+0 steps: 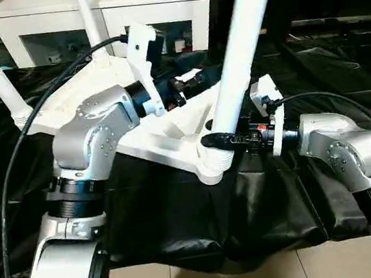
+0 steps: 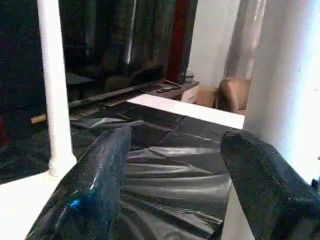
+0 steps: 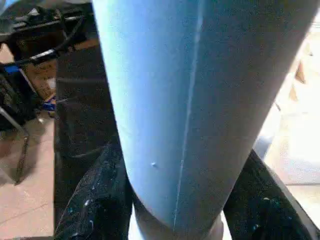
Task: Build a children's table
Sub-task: Pick table leg, then insert table leg to table base
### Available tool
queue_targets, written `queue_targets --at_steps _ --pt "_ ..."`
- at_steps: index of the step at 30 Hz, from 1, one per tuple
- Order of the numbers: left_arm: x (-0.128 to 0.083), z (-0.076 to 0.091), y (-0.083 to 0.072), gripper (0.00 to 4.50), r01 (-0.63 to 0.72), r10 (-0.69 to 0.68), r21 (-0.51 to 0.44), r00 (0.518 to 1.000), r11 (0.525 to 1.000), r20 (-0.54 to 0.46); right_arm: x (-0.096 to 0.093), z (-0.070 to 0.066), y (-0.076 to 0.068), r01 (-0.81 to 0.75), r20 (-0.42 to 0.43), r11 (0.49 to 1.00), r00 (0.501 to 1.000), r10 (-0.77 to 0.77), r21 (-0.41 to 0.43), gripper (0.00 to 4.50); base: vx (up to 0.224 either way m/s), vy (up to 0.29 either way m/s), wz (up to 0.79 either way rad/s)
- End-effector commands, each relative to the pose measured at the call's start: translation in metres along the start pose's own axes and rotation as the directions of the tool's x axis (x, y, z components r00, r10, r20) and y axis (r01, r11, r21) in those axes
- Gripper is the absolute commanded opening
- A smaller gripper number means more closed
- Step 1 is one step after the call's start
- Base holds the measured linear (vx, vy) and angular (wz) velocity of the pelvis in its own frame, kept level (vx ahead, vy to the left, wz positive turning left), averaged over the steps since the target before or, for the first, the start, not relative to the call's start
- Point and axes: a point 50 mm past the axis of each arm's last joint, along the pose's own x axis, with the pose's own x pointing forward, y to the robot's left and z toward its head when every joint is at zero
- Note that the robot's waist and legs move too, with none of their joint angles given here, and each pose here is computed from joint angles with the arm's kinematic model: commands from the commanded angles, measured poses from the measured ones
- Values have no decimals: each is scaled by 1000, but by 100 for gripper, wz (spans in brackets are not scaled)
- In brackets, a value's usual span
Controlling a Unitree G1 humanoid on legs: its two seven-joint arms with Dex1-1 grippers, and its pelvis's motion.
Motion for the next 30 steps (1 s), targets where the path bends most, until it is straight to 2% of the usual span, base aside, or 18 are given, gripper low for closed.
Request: queue_targets --at_steps 1,2,3,5,7,8,9,10,11,14,15,17,18,19,20,24,30 --pt "-3 1 12 341 -64 66 65 998 996 -16 -4 -3 -6 59 -8 998 998 -59 0 186 0 0 0" --pt "-13 0 25 341 -127 134 138 990 982 -42 -8 -2 -11 111 3 994 994 -111 -4 186 0 0 0" --pt "-13 0 25 341 -127 134 138 990 982 -42 -8 -2 -11 111 3 994 994 -111 -4 186 0 0 0" --pt "-26 -5 37 341 -139 162 216 983 966 -92 -14 -2 -21 202 21 979 979 -202 2 186 0 0 0" --pt "-33 -8 41 341 -131 169 259 977 957 -132 -18 -3 -25 243 24 970 970 -243 7 186 0 0 0" --pt "-41 -17 44 341 -69 144 314 965 947 -221 -23 -5 -28 279 23 960 960 -279 14 186 0 0 0" --pt "-48 -31 45 341 19 114 358 931 934 -346 -27 -8 -28 296 12 955 955 -296 15 186 0 0 0" --pt "-51 -41 45 341 80 89 371 904 925 -418 -28 -10 -27 297 1 955 955 -297 8 186 0 0 0" --pt "-51 -43 45 341 93 81 370 899 924 -429 -28 -10 -27 296 -1 955 955 -296 7 186 0 0 0" --pt "-52 -65 40 341 231 -13 332 837 915 -547 -29 -14 -25 290 -24 957 957 -290 -5 186 0 0 0" --pt "-50 -82 35 341 321 -86 276 778 906 -622 -28 -17 -23 287 -34 958 957 -287 -7 186 0 0 0" --pt "-48 -91 35 341 355 -104 255 742 899 -662 -28 -18 -22 288 -37 958 957 -288 -8 186 0 0 0" --pt "-48 -102 36 341 390 -98 259 695 883 -713 -27 -19 -21 289 -39 957 957 -289 -8 186 0 0 0" --pt "-47 -104 37 341 397 -88 267 682 878 -726 -27 -19 -21 289 -40 957 957 -289 -8 186 0 0 0" --pt "-47 -108 42 341 409 -35 306 645 859 -763 -27 -20 -19 286 -47 958 957 -286 -11 186 0 0 0" --pt "-46 -111 48 341 431 33 349 589 832 -807 -28 -22 -17 279 -58 960 958 -279 -18 186 0 0 0" --pt "-38 -118 53 341 416 119 410 569 812 -814 -29 -26 -14 281 -72 959 956 -283 -26 186 0 0 0"
